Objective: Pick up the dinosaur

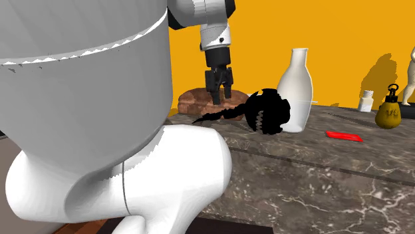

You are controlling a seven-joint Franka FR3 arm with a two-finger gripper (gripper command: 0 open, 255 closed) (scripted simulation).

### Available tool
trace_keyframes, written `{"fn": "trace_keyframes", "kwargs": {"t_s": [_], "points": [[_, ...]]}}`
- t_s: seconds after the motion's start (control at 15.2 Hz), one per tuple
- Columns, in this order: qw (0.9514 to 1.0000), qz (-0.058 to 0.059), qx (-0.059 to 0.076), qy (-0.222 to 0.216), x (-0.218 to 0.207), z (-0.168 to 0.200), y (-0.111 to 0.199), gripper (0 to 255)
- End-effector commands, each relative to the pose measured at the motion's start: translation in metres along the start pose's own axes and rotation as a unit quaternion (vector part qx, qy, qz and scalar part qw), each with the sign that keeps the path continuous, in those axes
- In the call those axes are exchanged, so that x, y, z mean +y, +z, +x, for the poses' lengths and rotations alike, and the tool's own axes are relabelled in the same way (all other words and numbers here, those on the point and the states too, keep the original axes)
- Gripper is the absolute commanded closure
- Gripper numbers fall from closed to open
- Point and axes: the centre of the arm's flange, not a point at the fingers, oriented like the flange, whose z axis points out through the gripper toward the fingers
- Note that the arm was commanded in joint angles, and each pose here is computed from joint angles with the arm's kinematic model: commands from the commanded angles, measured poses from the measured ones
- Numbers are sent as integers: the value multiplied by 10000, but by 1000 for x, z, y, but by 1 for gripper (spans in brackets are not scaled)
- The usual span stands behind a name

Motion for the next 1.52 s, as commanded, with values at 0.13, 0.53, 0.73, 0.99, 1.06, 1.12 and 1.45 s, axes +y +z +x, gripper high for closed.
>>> {"fn": "trace_keyframes", "kwargs": {"t_s": [0.13,0.53,0.73,0.99,1.06,1.12,1.45], "points": [[10000,-4,-2,-41,-1,4,21,0],[10000,-4,-2,-40,-1,4,23,255],[10000,-4,-2,-40,-1,4,23,255],[10000,-4,-2,-41,-1,4,18,255],[10000,-4,-2,-41,-1,3,13,255],[10000,-4,-2,-41,-1,2,8,255],[10000,-4,-2,-41,0,-1,-18,255]]}}
